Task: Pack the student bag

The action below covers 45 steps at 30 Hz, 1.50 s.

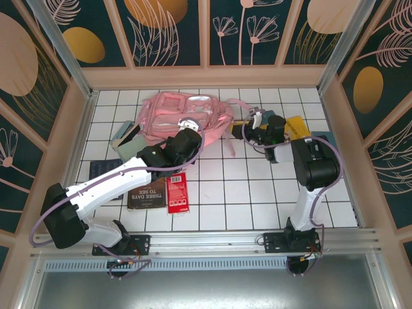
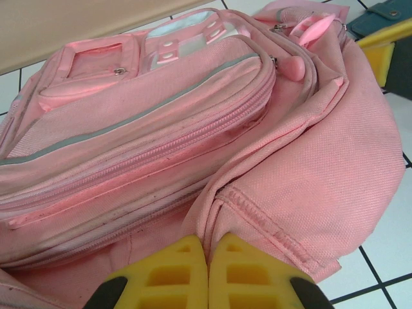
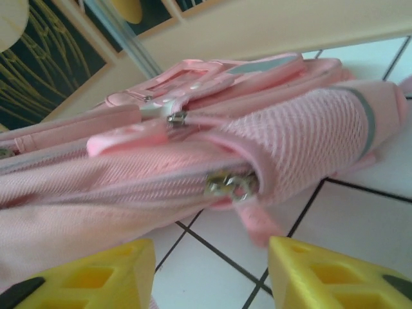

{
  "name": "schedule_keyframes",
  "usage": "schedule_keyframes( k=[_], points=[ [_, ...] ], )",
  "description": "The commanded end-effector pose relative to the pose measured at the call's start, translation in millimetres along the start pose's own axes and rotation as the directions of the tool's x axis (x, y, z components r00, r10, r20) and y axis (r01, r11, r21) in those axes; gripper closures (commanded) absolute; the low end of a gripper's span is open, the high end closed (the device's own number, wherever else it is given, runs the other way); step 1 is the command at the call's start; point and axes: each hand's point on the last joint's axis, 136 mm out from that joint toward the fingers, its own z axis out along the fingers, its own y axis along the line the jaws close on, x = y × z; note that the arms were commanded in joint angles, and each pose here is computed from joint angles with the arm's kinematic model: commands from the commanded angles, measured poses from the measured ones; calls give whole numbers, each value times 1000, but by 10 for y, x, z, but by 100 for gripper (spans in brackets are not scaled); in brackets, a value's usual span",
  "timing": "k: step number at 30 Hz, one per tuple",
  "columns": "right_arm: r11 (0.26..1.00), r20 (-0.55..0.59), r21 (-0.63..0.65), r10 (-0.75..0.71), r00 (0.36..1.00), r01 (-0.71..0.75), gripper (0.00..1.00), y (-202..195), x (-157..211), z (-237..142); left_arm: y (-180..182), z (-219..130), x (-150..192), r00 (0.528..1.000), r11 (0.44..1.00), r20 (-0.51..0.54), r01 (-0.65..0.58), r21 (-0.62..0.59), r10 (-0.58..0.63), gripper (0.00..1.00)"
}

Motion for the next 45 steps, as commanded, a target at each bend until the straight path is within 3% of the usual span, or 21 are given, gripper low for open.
schedule_keyframes(
  k=[1,6,13,21,33,38,45],
  points=[
    [988,-41,-145,39,998,-45,48,135,-105,73,163,-243,-415,991,998,121,61,-31,-57,100],
    [977,-70,-202,54,996,-67,49,172,-96,152,157,-256,-458,990,998,126,58,-30,-54,100],
    [977,-102,-188,84,991,-102,49,63,62,181,152,-253,-482,990,998,130,53,-32,-48,100],
    [971,-73,-211,98,992,-111,49,57,13,207,120,-230,-479,991,998,123,52,-24,-48,100],
    [956,-42,-284,68,997,-77,68,286,-139,94,102,-179,-448,992,999,115,45,-29,-41,100],
    [956,-51,-280,76,996,-88,70,276,-101,97,95,-173,-440,993,999,114,45,-26,-41,100],
    [966,-25,-244,79,997,-83,87,223,-116,90,102,-172,-430,993,999,112,47,-27,-44,100]
  ],
)
